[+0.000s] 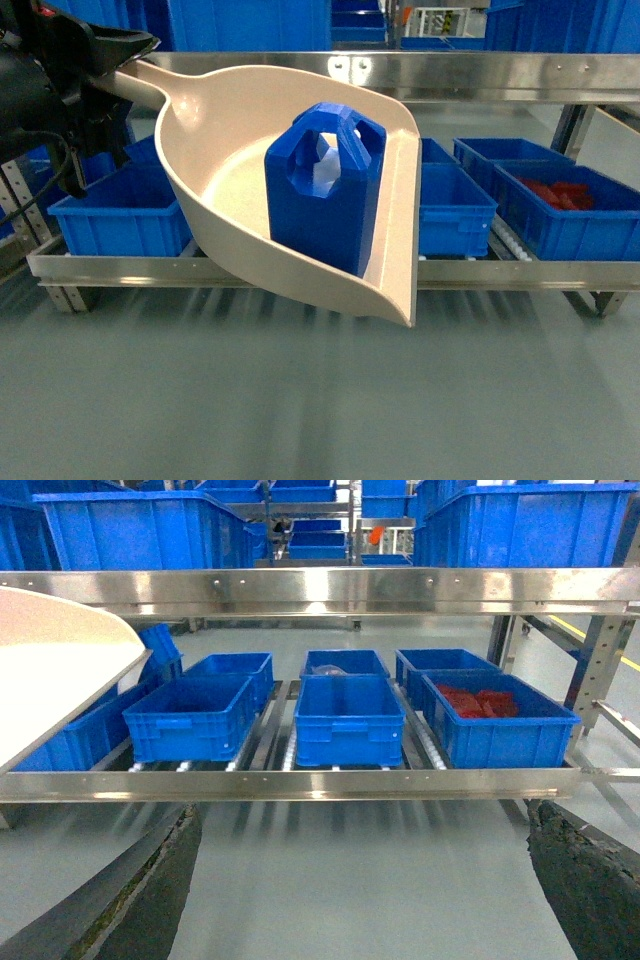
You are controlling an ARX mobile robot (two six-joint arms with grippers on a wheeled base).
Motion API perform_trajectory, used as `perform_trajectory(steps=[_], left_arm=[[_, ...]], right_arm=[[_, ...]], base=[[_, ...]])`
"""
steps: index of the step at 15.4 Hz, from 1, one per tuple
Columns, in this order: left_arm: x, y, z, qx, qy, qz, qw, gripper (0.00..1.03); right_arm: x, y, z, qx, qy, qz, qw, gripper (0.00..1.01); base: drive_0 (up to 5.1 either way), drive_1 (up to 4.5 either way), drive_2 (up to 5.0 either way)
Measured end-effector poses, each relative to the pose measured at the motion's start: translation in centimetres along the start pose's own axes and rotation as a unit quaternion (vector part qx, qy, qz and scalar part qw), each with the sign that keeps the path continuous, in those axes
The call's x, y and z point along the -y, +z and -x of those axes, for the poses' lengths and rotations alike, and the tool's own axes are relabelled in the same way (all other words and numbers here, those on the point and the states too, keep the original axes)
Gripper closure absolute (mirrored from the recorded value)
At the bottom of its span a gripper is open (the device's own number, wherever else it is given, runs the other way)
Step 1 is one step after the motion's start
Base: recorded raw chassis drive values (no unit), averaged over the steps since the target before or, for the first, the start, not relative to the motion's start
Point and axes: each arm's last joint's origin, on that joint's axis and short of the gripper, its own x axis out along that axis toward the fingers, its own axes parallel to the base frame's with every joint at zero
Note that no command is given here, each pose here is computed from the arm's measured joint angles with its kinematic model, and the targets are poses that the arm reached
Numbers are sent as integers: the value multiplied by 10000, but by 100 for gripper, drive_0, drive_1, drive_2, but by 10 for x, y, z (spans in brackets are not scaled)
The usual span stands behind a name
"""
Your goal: Place part in tray to right shelf
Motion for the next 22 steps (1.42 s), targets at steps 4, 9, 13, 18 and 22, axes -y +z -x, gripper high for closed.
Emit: perform_trajectory(steps=[4,9,13,18,22], left_arm=[[0,-2,-1,-31,-9,7,10000,90],[1,-2,0,-26,-11,5,10000,90],[0,-2,0,-33,-8,7,10000,90],[0,-2,0,-32,-11,6,10000,90],[0,-2,0,-32,-11,4,10000,90]], right_arm=[[0,0,0,2,0,0,10000,3],[0,0,0,15,2,0,10000,3],[0,0,0,4,2,0,10000,3],[0,0,0,6,2,0,10000,3],[0,0,0,4,2,2,10000,3]], base=[[0,0,0],[0,0,0],[0,0,0],[0,0,0],[0,0,0]])
